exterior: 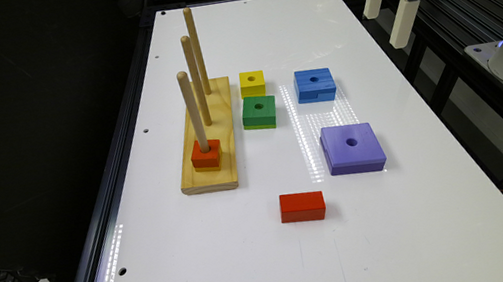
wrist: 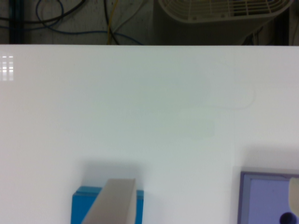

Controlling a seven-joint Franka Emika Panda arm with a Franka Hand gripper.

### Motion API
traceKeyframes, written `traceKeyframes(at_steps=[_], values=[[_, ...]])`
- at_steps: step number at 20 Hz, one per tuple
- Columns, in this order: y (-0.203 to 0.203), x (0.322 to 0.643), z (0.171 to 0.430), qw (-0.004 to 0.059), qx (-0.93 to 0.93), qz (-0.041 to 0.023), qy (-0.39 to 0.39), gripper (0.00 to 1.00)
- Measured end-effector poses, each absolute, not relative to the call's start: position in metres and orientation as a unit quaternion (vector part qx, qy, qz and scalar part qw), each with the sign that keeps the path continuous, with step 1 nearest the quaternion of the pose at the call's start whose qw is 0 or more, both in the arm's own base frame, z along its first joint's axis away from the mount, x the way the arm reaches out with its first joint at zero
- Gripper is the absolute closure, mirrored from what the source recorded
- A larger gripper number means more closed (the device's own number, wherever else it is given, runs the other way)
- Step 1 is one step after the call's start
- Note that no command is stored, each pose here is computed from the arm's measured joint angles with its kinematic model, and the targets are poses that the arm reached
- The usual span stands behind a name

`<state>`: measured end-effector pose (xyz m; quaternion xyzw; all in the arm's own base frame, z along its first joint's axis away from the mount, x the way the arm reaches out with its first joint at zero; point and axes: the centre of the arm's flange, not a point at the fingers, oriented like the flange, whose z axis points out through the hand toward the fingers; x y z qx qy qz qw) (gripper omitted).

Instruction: Pick up green block.

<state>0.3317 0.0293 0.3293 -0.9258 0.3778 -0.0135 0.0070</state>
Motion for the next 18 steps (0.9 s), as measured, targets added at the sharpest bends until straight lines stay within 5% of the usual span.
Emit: traceKeyframes(at_steps=[7, 18], values=[[0.031, 0.344, 0.336, 0.0105, -0.926, -0.0174, 0.377, 0.0], [0.034, 0.373, 0.323, 0.0125, -0.926, -0.011, 0.377, 0.0]])
